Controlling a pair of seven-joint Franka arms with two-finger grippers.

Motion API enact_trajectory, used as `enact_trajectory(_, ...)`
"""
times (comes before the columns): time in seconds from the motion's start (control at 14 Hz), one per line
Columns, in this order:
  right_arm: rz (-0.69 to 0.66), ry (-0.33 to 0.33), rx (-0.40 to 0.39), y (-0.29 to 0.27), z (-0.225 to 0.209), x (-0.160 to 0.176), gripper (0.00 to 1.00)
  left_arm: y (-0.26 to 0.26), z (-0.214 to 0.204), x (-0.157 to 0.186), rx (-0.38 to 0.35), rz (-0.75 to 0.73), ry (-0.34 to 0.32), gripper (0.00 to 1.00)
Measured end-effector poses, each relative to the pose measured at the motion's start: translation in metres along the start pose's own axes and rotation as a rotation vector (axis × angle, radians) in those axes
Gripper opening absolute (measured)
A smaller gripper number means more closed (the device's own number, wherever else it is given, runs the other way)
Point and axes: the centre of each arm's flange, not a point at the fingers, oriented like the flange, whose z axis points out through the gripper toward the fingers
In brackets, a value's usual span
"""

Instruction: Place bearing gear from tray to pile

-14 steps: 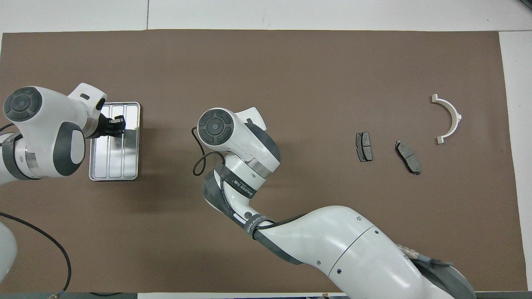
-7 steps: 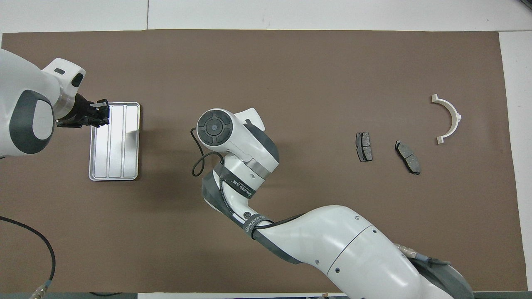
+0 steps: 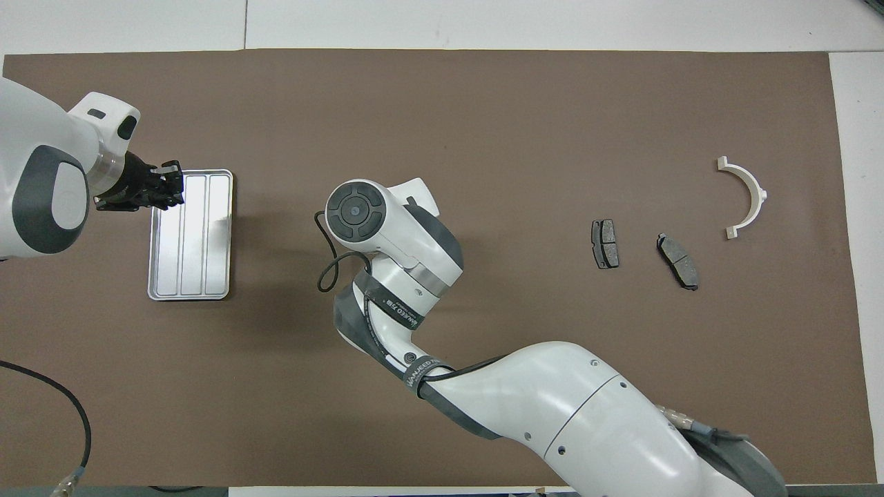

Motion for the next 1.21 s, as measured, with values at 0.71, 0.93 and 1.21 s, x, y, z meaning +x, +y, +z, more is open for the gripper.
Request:
enact_trajectory(0.71, -0.145, -0.022, 0.060, 0.120, -0.044, 0.172, 0.36, 0.066, -0.003, -0.024, -0.032, -0.129, 0.009, 0.24)
enact_trajectory(0.93, -0.187, -0.013, 0.061, 0.160, -0.048, 0.207, 0.36, 0.129, -0.005, -0.052, -0.072, -0.203, 0.052, 0.24)
enact_trajectory(1.21, -0.250, -0.011, 0.051, 0.206, -0.044, 0.241, 0.36, 0.234, 0.018, -0.121, -0.104, -0.251, 0.059, 0.24)
